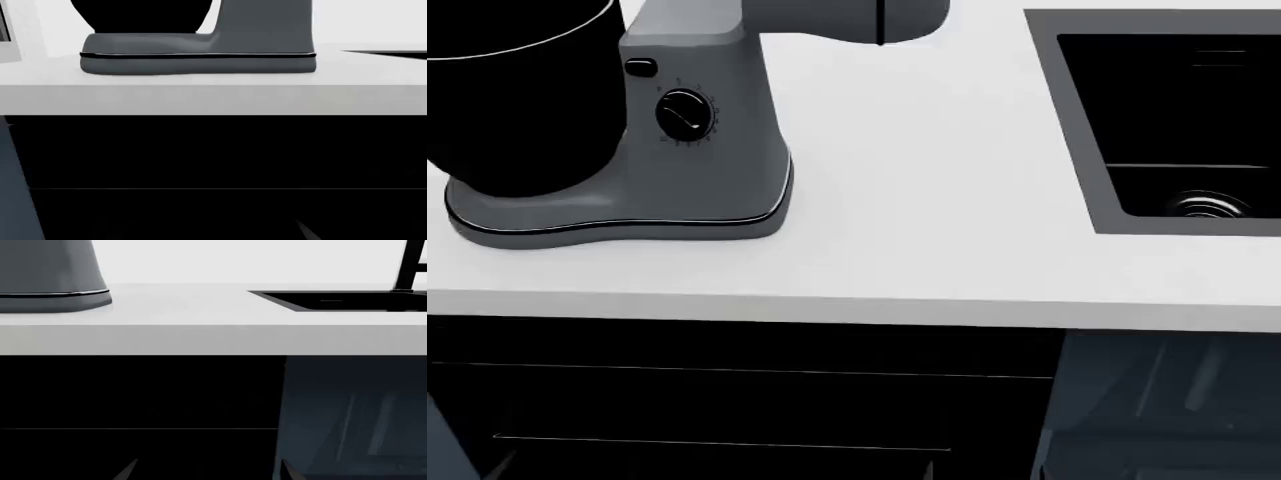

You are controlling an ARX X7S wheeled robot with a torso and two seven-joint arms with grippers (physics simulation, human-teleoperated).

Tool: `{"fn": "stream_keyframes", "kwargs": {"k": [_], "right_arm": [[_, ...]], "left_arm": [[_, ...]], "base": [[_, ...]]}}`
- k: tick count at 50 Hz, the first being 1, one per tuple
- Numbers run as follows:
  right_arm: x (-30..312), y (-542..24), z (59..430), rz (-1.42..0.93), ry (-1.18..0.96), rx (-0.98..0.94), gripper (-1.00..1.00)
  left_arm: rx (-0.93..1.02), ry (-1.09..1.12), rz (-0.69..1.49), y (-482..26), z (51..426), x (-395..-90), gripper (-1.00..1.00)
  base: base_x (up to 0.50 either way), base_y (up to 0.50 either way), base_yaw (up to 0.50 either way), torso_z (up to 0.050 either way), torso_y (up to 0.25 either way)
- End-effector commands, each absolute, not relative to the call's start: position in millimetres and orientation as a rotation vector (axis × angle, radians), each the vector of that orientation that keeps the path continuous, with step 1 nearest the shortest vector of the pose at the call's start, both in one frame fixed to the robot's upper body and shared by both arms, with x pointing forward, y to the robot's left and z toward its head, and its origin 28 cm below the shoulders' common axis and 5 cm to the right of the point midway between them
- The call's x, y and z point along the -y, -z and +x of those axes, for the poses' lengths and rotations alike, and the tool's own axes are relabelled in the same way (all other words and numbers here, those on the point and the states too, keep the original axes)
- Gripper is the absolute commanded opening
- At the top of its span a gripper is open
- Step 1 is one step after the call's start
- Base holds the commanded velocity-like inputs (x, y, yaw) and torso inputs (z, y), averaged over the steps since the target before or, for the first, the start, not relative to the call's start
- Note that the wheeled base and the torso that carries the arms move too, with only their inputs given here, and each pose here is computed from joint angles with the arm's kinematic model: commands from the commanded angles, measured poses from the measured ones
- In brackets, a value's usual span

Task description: Close the stand mixer head.

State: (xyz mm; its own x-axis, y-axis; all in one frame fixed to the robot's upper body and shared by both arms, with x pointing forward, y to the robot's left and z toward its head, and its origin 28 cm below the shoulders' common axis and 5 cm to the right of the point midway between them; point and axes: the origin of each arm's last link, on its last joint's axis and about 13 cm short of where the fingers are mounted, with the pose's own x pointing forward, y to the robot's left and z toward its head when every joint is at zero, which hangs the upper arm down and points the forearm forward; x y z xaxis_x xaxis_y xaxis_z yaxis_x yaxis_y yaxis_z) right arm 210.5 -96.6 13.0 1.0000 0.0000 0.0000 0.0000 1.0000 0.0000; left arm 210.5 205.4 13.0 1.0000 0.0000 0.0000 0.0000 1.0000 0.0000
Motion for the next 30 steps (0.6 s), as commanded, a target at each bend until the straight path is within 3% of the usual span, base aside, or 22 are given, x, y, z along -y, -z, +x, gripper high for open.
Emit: {"fn": "stream_keyframes", "kwargs": {"k": [1,24,30], "right_arm": [[96.3,-13.0,210.5,0.0,0.0,0.0,1.0],[96.6,-12.9,210.0,-0.023,-0.003,-0.021,1.0],[96.5,-14.5,209.4,-0.026,0.0,-0.019,1.0]], "left_arm": [[0.0,0.0,0.0,-13.0,210.5,-205.5,1.0],[-0.076,-0.064,-0.04,-15.2,211.6,-204.7,1.0],[-0.066,-0.057,-0.029,-11.5,213.6,-206.1,1.0]], "base": [[0.0,0.0,0.0,0.0,0.0],[0.0,0.0,0.0,0.0,0.0],[0.0,0.0,0.0,0.045,0.0]]}}
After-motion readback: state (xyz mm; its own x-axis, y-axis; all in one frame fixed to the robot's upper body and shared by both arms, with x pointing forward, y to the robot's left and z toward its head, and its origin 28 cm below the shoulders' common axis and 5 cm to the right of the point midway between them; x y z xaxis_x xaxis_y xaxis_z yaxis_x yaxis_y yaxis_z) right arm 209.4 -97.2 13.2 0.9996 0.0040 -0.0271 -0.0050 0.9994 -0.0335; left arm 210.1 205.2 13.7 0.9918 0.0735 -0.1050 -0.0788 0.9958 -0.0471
